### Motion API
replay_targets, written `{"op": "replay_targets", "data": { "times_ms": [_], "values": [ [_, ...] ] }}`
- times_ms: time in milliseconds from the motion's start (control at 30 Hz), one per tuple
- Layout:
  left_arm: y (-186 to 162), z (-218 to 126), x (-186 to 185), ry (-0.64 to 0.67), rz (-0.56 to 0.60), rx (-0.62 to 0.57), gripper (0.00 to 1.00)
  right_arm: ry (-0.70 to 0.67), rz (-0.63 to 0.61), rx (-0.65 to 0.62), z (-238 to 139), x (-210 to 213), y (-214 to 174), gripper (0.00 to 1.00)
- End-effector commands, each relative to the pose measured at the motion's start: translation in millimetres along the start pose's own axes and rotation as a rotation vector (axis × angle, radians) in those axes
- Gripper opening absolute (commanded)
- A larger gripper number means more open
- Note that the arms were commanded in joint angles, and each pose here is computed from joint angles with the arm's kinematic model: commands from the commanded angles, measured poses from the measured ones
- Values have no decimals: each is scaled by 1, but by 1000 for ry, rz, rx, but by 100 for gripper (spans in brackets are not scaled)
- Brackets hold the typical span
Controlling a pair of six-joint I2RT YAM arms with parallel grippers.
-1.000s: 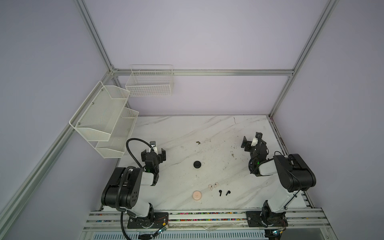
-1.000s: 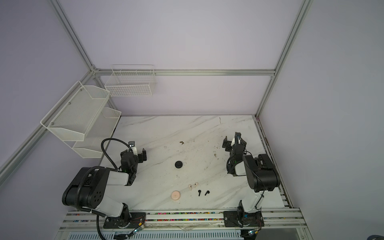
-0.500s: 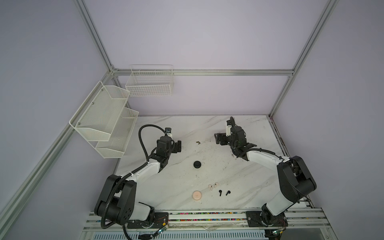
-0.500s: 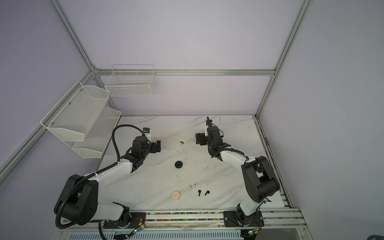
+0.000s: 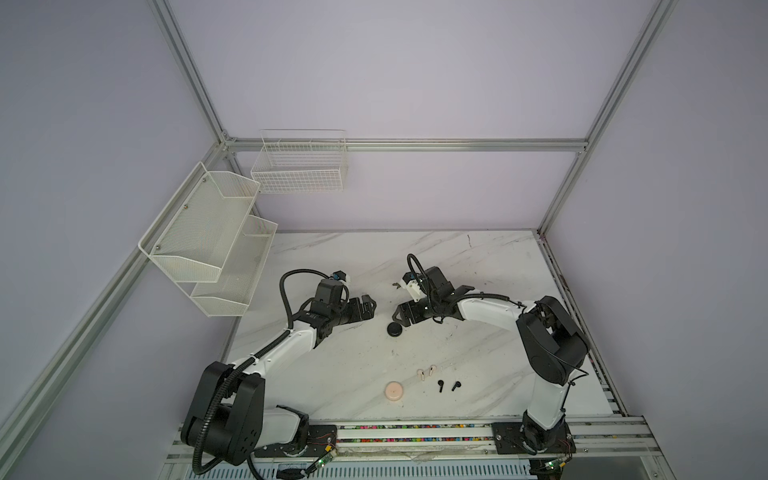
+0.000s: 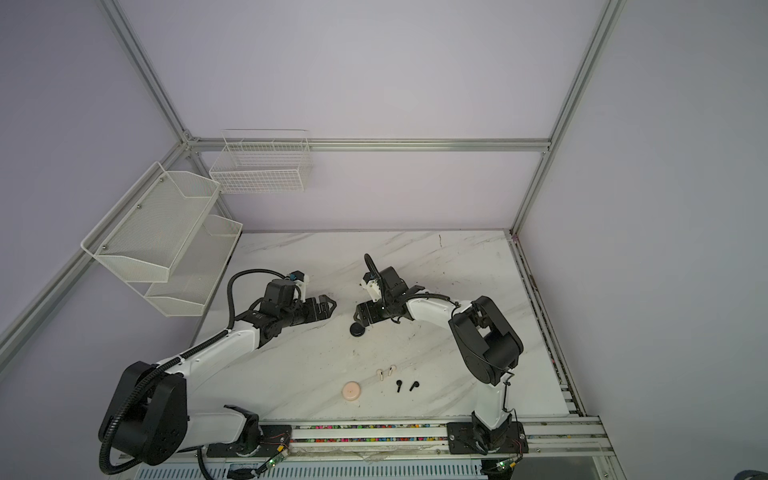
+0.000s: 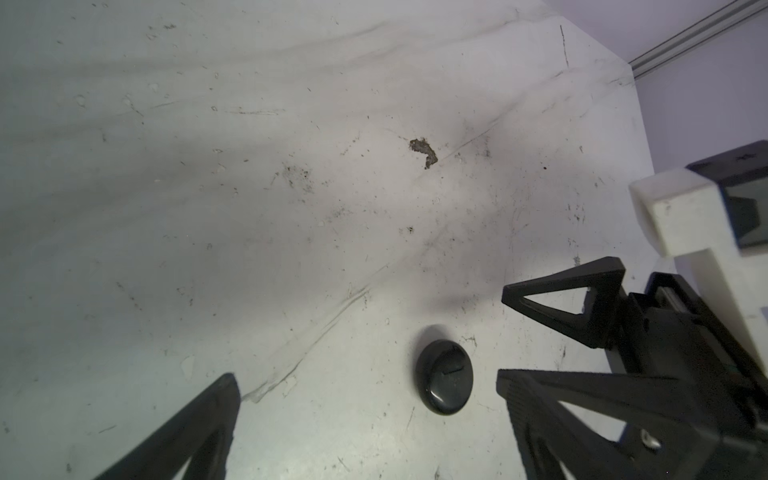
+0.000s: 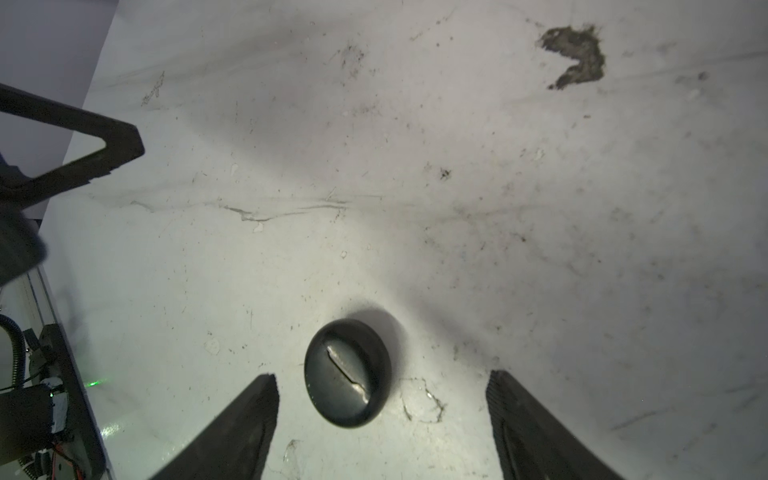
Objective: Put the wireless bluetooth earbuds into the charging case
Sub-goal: 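Move both grippers toward the black round charging case from either side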
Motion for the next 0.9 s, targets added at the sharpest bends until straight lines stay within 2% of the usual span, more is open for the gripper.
{"op": "replay_targets", "data": {
  "times_ms": [0, 200, 400, 500, 633, 733, 867],
  "values": [
    [-18, 0, 0, -44, -68, 43, 100, 1, -13, 87, 5, 1, -15, 81],
    [-30, 13, 2, -75, -104, 78, 100, 3, -23, 97, 17, 6, -13, 77],
    [-33, 16, 4, -60, -123, 97, 100, -66, -2, 130, 29, 19, -23, 72],
    [-32, 16, 7, -52, -134, 84, 100, -152, 51, 158, 38, 21, -33, 66],
    [-34, 18, 6, -70, -153, 87, 100, -319, 120, 167, 38, 14, -38, 64],
    [-39, 18, 7, -71, -160, 94, 100, -423, 162, 143, 31, 12, -36, 66],
    [-43, 16, 10, -63, -157, 89, 100, -490, 231, 114, 27, 17, -34, 71]
  ]
}}
Point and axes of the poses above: each gripper's point midway between its finger pads, its own z axis out along the fingers, its own x axis along the line the jaws close on, y = z × x, the point moved 4 cm from there along -z, back along the fingers, and after that the axes turned 6 degrees about z, right-handed, at the moved point
